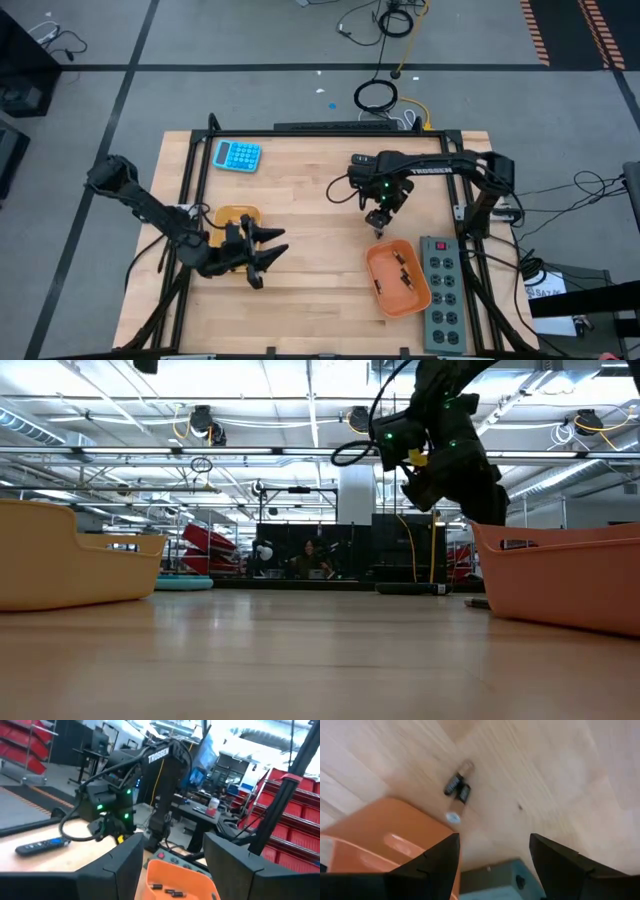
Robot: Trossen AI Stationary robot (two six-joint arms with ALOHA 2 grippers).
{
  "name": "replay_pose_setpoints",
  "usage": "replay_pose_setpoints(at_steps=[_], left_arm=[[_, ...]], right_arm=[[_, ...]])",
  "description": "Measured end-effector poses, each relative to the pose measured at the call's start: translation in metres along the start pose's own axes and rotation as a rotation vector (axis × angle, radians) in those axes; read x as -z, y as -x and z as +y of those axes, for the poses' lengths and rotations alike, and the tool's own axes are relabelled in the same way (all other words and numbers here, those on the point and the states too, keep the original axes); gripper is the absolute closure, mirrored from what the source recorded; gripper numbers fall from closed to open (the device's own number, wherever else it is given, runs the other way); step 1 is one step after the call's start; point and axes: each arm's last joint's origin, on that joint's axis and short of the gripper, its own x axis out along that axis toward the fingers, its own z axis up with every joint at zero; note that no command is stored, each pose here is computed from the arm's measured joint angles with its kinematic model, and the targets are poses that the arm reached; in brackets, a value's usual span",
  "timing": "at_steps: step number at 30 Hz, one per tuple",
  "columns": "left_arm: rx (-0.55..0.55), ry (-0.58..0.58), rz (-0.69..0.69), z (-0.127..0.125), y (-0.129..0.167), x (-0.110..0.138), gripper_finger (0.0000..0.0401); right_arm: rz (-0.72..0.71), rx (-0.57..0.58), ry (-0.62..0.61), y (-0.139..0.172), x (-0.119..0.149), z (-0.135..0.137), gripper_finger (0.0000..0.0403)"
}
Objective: Sort batteries
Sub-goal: Put the black battery into the orange bin
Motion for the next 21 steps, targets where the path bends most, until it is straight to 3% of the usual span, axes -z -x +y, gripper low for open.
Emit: replay_pose_setpoints(at_steps=[7,21], left_arm=[[0.047,-0.097,-0.035,-0.010,-0.007,-0.016,0.0187],[0.100,-0.318,-0.097,-0.025,-0.013,-0.039,0.0187]], right_arm=[[-0.040,-0.027,-0.044,-0.003,-0.014,0.005,0.0170],[0.116,0.013,-0.128,-0.027,-0.035,0.009,0.0170]])
